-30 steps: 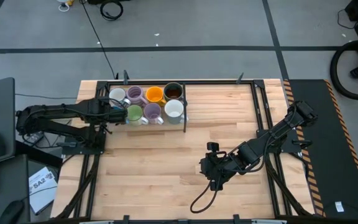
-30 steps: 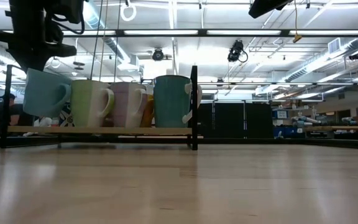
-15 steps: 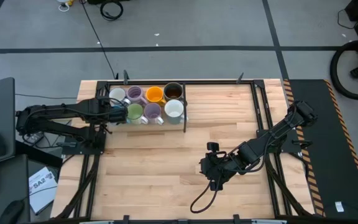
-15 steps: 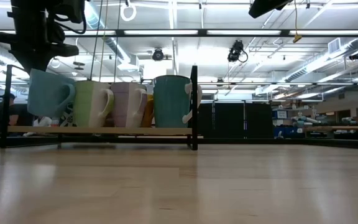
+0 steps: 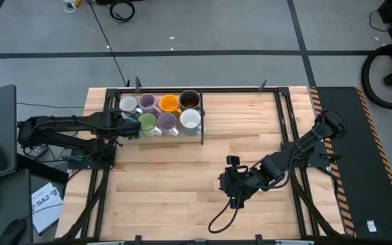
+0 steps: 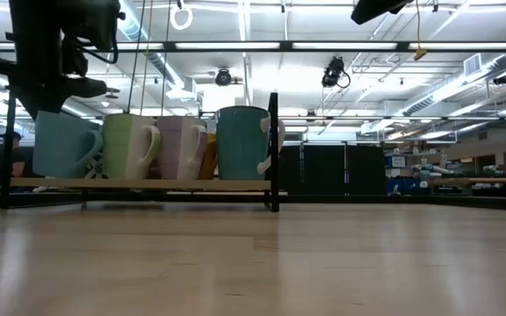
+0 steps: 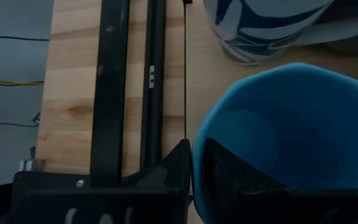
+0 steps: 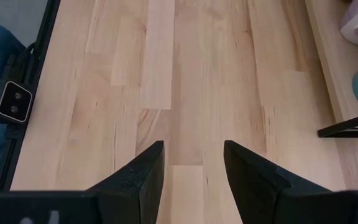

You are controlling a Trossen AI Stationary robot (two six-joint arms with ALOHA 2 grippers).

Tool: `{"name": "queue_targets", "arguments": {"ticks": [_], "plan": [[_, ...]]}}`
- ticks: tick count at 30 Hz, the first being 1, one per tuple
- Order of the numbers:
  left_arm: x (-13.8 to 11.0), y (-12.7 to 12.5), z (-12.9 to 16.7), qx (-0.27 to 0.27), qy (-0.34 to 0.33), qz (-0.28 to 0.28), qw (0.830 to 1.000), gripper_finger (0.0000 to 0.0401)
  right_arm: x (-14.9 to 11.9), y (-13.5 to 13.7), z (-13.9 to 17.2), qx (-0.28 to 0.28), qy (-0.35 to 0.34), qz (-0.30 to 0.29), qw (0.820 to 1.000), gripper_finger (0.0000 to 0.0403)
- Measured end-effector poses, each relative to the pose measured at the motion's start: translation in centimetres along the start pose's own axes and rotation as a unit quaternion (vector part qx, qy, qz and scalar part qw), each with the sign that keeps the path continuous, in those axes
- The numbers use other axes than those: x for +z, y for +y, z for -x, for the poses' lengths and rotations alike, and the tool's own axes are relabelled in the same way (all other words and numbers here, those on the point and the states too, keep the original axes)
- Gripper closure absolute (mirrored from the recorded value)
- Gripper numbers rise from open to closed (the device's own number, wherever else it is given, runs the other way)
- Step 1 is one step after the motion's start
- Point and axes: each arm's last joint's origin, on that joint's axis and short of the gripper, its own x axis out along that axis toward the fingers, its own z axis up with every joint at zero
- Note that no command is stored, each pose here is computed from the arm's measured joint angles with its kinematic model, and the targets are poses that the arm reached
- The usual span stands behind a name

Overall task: Place coffee mugs
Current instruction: Put the blue mug on the shelf

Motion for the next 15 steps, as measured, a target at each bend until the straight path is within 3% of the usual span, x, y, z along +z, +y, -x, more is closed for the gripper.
{"name": "queue_targets", "arguments": {"ticks": [15], "plan": [[0.01, 0.00, -0.06, 0.001, -0.006, -0.005, 1.000, 0.0353, 0.04, 0.02, 0.00, 0.001, -0.002, -0.001, 1.000, 0.0231]]}}
